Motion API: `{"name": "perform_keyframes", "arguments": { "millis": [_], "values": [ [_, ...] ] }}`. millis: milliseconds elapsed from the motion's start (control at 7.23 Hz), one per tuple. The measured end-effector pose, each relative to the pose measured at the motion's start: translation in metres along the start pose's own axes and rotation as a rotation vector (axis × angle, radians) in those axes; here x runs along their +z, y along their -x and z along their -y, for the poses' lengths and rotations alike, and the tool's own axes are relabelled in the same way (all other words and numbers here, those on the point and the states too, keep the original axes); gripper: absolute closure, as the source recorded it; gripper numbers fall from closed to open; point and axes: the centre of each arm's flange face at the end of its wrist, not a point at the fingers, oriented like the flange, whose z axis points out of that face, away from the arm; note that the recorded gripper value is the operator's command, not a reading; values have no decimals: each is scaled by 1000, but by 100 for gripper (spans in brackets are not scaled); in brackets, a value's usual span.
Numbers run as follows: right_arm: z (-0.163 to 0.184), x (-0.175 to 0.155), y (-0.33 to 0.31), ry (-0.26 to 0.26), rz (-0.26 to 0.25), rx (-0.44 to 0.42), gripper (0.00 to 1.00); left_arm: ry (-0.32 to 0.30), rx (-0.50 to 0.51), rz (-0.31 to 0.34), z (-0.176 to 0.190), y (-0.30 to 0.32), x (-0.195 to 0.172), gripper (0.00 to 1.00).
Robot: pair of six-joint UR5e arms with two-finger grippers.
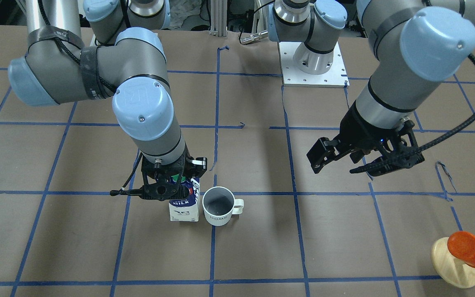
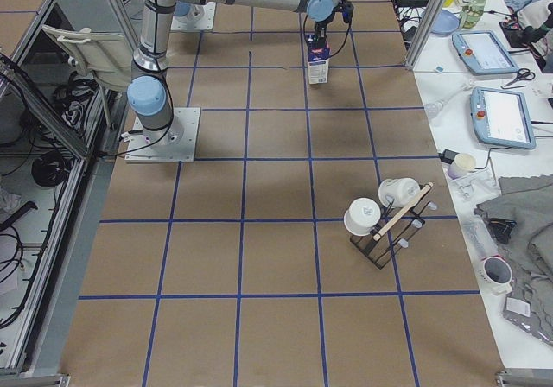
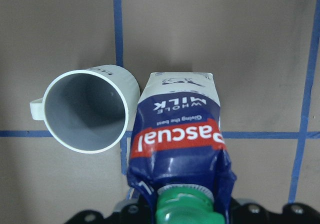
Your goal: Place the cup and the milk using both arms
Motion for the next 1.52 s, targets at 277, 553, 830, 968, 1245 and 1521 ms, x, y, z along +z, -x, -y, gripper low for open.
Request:
{"name": "perform_keyframes", "arguments": {
  "millis": [277, 553, 830, 968, 1245, 1521],
  "values": [
    [1, -3, -4, -13, -34, -11, 0, -2, 42, 56, -28, 16, -3, 0],
    [1, -29, -7, -60, -34, -14, 0, -12, 90, 104, -49, 27, -8, 0],
    [-18, -96, -22, -154, -21, -5, 0, -28, 99, 119, -58, 31, -18, 0],
    [-33, -125, -35, -176, -17, 14, 0, -41, 101, 118, -61, 32, -25, 0],
    [-64, -169, -82, -166, -35, 78, 1, -53, 104, 95, -68, 30, -33, 0],
    [-95, -178, -122, -98, -74, 42, 0, -48, 105, 54, -74, 27, -37, 0]
  ]
}}
